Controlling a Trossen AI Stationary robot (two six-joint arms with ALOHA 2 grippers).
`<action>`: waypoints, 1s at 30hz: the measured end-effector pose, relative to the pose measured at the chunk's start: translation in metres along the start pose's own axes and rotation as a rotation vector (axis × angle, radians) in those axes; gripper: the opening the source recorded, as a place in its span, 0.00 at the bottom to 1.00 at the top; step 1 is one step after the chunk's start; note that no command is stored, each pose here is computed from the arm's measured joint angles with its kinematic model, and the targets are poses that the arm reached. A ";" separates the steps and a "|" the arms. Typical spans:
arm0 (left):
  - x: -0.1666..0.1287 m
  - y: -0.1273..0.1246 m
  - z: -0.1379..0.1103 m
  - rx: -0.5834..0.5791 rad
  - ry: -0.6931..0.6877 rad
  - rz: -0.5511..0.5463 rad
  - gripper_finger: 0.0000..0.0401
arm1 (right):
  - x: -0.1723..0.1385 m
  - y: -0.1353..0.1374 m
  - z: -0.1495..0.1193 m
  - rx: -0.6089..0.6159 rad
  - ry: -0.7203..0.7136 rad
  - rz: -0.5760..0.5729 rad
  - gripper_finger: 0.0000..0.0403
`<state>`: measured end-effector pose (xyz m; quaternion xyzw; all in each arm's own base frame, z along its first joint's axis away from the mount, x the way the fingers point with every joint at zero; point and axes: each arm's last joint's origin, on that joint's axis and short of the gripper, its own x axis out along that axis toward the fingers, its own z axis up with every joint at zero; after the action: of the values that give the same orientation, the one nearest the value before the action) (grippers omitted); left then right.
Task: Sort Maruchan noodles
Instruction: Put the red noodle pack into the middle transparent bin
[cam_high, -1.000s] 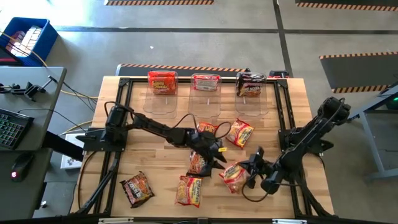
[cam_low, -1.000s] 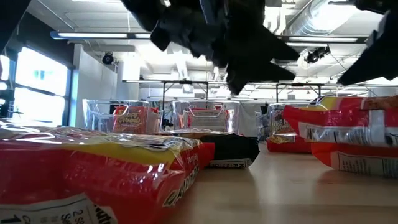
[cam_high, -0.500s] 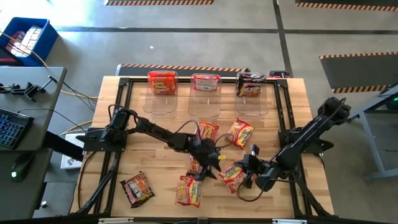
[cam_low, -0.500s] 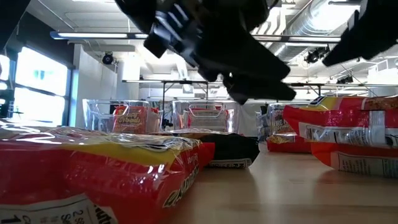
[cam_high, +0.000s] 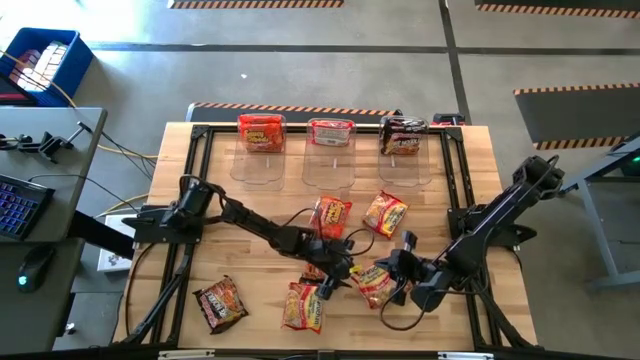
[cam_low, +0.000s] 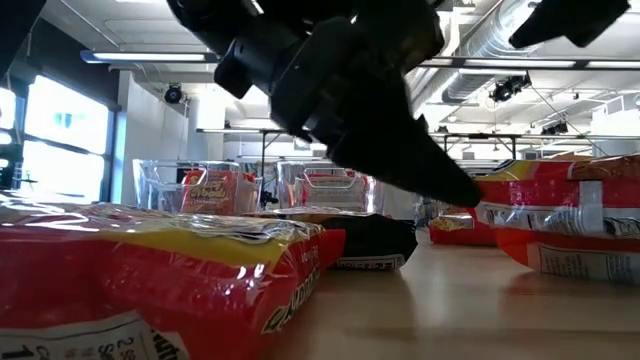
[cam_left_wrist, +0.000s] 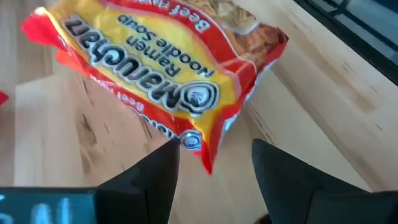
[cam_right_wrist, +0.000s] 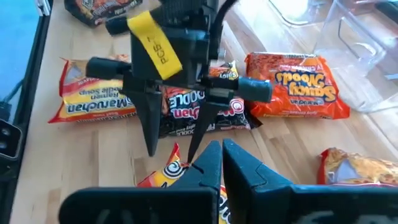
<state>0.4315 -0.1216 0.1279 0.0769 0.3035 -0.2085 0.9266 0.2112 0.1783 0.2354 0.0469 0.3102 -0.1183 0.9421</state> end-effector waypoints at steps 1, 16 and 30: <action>0.001 -0.001 0.000 -0.007 -0.007 -0.001 0.48 | -0.001 0.000 0.002 0.000 0.000 -0.001 0.00; 0.006 0.002 0.003 -0.028 -0.089 -0.032 0.02 | -0.015 0.000 0.017 0.023 0.098 -0.004 0.33; -0.006 0.041 0.018 -0.372 -0.305 -0.119 0.00 | -0.018 -0.004 0.008 0.143 0.300 0.026 0.68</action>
<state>0.4547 -0.0878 0.1464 -0.1453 0.1974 -0.2123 0.9460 0.2007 0.1767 0.2528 0.1350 0.4375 -0.1194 0.8810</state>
